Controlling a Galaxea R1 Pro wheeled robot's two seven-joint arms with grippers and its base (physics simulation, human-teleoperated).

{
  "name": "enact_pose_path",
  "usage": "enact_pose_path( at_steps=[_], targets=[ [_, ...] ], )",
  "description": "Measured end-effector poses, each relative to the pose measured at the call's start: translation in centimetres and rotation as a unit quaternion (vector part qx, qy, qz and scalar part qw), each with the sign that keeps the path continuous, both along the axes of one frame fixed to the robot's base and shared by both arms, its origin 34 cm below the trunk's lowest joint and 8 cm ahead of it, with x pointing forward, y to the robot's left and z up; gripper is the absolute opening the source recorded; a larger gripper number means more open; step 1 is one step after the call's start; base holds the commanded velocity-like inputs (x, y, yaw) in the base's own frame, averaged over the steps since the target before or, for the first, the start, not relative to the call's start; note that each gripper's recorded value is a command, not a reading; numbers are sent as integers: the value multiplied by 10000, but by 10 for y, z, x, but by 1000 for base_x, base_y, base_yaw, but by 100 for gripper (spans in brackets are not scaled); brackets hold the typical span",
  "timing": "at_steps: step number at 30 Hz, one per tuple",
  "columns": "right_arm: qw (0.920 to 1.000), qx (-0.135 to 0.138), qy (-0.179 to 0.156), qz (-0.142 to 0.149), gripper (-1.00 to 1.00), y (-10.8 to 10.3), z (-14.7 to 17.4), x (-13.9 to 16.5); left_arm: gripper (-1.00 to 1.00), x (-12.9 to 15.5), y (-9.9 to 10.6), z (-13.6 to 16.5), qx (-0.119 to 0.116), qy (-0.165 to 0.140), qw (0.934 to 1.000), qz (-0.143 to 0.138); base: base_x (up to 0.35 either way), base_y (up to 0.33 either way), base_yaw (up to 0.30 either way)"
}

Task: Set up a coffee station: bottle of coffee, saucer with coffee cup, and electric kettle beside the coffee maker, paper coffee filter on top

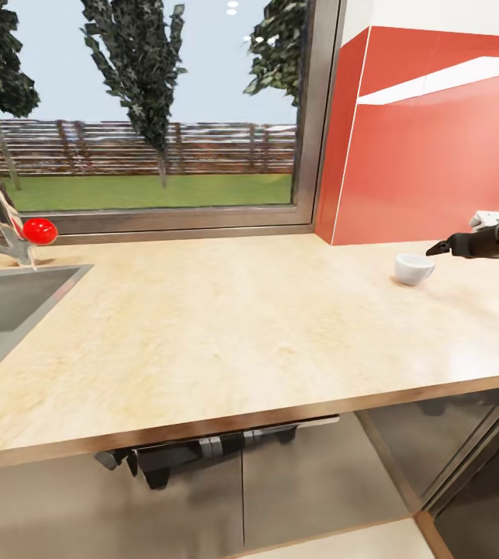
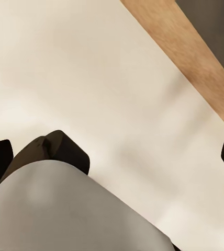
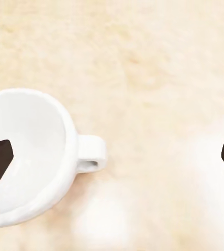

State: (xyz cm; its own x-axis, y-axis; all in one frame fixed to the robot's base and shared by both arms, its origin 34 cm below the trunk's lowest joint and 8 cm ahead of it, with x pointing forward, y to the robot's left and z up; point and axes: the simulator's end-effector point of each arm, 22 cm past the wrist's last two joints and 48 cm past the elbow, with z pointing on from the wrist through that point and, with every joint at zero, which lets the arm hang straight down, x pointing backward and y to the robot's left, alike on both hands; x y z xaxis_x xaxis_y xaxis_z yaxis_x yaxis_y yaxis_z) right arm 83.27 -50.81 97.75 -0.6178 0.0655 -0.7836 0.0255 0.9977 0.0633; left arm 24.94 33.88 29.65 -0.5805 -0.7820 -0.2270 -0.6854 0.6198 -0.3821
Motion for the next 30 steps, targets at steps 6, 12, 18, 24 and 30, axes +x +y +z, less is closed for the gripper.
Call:
enact_pose_path(
  at_steps=[6, 12, 18, 24, 30],
  targets=[
    [10000, 32, 44, -8, 100, 0, -4, 0, 100, 0, 0, 0, -1, -1, 10000, 0, 1, 0, 0],
    [10000, 35, 52, -2, 100, 1, -5, 0, 100, 0, 0, 0, 3, -2, 10000, 0, 0, 0, 0],
    [10000, 37, 54, 13, 100, 3, -5, 1, 100, 0, 0, 0, -3, -7, 10000, -2, 0, 0, 0],
    [10000, 39, 55, 26, 100, 4, -14, 0, 100, -1, 0, -8, -6, -9, 10000, -3, 0, 0, 0],
    [10000, 40, 54, 31, 100, 5, -16, -1, 100, -2, 0, -10, 0, -9, 10000, -3, 0, 0, 0]
  ],
)
